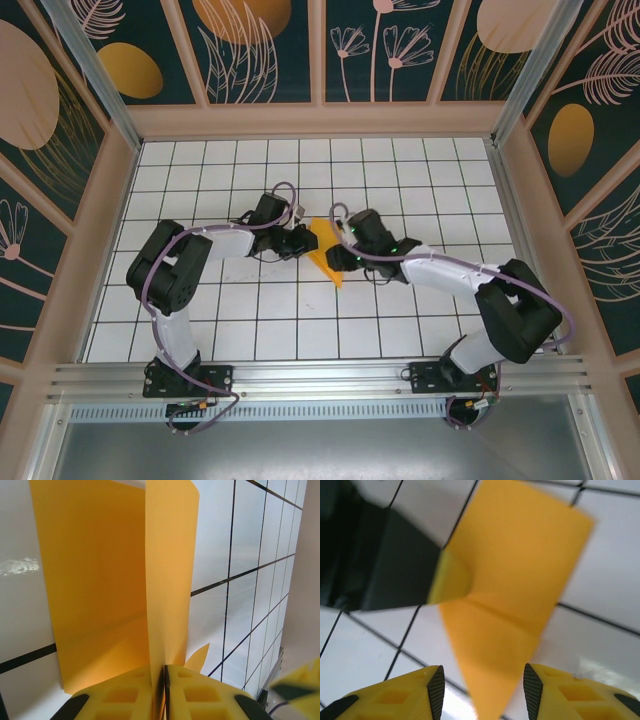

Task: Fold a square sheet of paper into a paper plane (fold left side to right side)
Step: Fourth fold the wing at the center of the table.

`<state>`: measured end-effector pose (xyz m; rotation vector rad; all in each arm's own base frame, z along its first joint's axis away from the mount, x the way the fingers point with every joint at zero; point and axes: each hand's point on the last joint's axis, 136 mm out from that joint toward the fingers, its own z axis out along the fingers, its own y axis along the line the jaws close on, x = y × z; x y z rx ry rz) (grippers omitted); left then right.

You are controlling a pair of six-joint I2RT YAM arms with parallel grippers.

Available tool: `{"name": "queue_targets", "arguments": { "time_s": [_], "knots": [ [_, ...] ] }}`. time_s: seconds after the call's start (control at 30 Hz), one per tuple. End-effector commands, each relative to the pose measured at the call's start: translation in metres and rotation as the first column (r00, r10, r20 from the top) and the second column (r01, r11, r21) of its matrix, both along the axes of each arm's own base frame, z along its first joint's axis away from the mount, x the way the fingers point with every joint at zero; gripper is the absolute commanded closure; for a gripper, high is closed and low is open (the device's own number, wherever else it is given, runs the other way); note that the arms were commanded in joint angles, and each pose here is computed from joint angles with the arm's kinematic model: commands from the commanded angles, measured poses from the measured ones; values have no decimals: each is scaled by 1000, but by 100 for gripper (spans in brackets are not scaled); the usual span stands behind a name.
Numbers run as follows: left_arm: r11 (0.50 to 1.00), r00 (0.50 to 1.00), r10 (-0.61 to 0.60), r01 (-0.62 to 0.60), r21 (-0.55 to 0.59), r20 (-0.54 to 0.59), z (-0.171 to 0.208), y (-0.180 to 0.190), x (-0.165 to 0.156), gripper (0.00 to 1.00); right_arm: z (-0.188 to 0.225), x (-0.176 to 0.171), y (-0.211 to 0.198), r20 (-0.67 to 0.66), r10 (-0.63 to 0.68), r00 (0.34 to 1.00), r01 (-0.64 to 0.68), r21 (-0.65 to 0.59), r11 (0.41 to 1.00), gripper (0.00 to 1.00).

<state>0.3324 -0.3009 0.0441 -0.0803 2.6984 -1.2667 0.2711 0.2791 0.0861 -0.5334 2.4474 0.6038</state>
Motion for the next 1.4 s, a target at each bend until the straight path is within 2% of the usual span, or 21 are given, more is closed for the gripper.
{"name": "queue_targets", "arguments": {
  "time_s": [0.0,0.13,0.37,0.93,1.23,1.37],
  "knots": [
    [1000,1000,-1,2,-18,26,16,-4,2,84,-16,-6,-1,55,-64,996,68,-89,994,51],
    [1000,1000,-1,1,-16,25,16,-5,3,84,-26,-6,6,108,-72,992,90,-171,981,50],
    [1000,1000,-2,2,-13,25,15,-4,2,84,-43,-8,17,109,-39,993,65,-245,967,50],
    [1000,1000,-4,4,-11,29,18,-4,2,83,-57,0,16,110,-56,992,86,-287,954,55],
    [1000,999,-4,5,-16,50,28,-4,4,77,-59,-1,16,89,-54,995,75,-255,964,72],
    [1000,998,-4,5,-14,67,36,-2,4,67,-63,-3,15,70,-43,997,59,-245,968,79]
  ]
}}
